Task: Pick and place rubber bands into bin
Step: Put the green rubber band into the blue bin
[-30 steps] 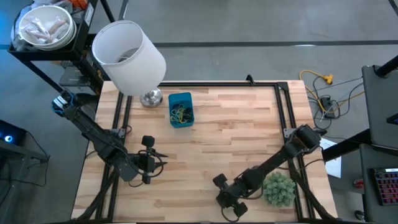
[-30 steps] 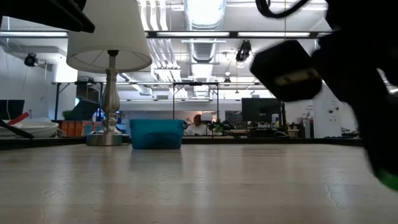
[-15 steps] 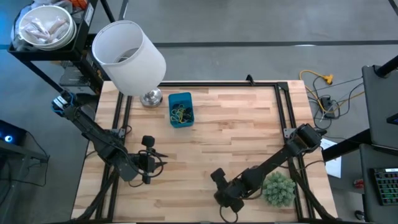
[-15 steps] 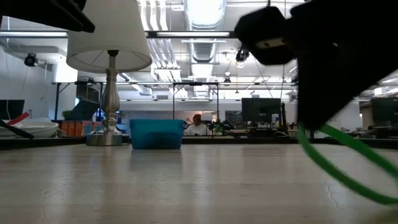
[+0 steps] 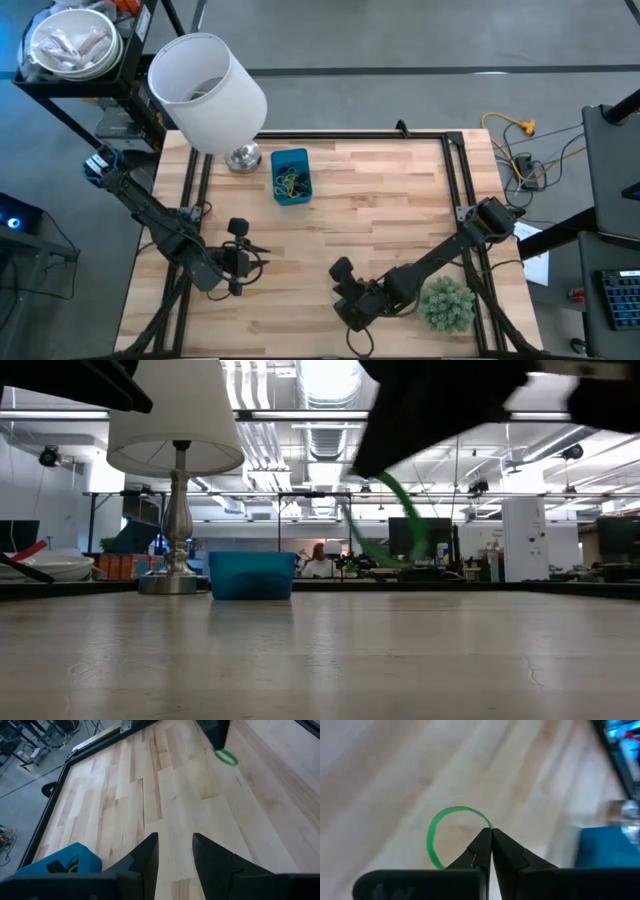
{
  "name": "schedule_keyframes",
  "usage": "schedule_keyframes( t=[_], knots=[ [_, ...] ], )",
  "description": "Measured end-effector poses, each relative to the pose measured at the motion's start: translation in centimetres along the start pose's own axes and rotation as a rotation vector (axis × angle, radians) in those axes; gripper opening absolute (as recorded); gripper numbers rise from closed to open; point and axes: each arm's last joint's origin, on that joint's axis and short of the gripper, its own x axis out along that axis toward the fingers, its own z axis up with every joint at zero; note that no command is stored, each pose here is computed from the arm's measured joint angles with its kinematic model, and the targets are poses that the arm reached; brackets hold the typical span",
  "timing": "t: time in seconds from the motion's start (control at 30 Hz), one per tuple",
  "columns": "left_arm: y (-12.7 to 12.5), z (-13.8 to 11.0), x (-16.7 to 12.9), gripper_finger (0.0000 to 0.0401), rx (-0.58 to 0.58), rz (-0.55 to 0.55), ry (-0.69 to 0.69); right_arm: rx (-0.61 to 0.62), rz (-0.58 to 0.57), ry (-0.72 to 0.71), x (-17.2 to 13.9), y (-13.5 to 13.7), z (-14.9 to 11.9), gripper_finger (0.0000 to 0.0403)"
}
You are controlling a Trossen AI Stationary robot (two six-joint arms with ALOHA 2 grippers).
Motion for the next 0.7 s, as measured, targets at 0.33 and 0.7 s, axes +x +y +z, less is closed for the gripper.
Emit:
schedule_keyframes(
  t=[0.33, 0.7],
  knots=[
    [0.0, 0.0, 0.0, 0.0105, 0.0, 0.0, 0.0, 0.027, -0.181, 0.069, 1.4, -5.2, -0.5, 0.0009],
    [0.0, 0.0, 0.0, 0.0105, 0.0, 0.0, 0.0, 0.144, -0.349, 0.11, 4.5, -13.6, -3.3, 0.0009]
  ],
)
